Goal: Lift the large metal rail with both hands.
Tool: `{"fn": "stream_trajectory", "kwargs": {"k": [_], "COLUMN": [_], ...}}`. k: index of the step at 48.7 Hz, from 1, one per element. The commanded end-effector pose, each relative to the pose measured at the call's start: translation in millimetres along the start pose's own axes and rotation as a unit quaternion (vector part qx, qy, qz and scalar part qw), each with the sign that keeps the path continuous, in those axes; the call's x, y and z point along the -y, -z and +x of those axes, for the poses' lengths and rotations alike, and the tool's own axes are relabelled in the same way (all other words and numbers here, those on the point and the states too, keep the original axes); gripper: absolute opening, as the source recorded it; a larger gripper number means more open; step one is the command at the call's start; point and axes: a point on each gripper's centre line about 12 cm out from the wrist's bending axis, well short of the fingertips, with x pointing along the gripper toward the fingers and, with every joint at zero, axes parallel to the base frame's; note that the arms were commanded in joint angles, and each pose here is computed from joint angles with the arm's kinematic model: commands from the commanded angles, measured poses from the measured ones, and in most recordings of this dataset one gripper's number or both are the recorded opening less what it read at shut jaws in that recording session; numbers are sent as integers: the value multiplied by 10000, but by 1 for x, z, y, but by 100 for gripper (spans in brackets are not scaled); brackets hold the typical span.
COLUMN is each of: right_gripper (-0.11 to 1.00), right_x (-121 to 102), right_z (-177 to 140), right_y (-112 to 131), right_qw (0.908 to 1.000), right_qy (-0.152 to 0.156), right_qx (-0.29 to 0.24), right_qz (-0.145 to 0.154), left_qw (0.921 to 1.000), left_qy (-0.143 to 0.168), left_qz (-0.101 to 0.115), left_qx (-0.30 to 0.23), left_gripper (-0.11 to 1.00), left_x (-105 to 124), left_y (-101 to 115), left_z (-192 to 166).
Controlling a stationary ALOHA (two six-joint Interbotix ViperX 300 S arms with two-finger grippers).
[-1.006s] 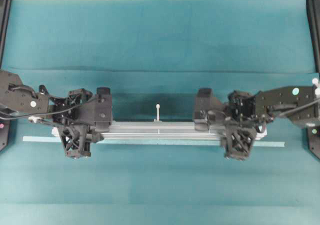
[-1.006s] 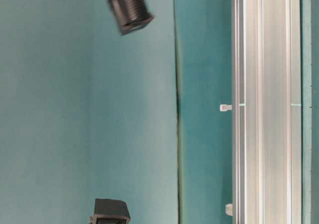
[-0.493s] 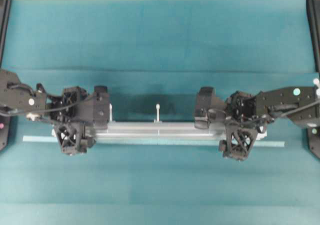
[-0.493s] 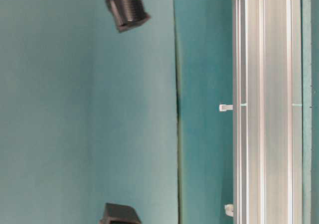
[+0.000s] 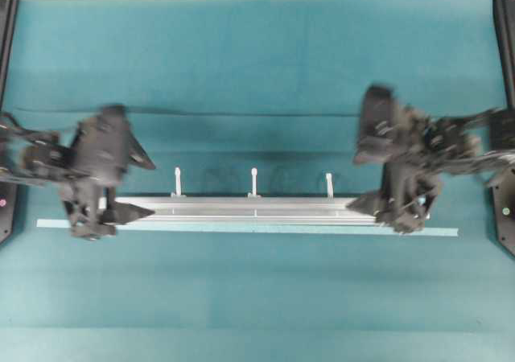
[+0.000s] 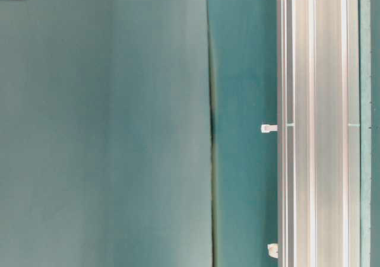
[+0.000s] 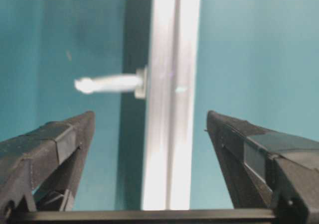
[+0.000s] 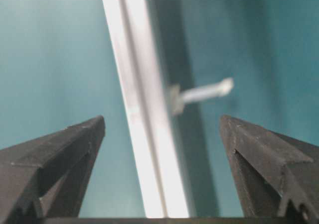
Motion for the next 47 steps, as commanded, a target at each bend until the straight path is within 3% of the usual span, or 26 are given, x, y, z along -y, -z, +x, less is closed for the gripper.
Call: {"fn": "stream_trajectory", "kwargs": {"k": [1, 11, 29, 39, 47], "right_gripper": [95, 95, 95, 95, 95], "right_x": [1, 3, 0, 0, -1], "right_z": [-14, -38, -80, -106, -134], "right_y": [-8, -13, -20, -14, -9], "right_qw": [9991, 9909, 9653, 9530, 9376], "right_qy": [6, -56, -226, -303, -378], "right_qx": [410, 1343, 2600, 3012, 3455], "right_qz": [-57, -71, -96, -105, -129], "left_qw": [9990, 9948, 9828, 9715, 9591], "left_qy": [8, 5, 31, 57, 79], "left_qz": [6, -24, -56, -104, -110], "left_qx": [437, 1019, 1845, 2369, 2828], "left_gripper": [97, 97, 97, 97, 97], "left_x": [0, -1, -1, -2, -1], "left_y": [-12, -26, -45, -51, -54], "left_z": [-20, -47, -78, -100, -124]}}
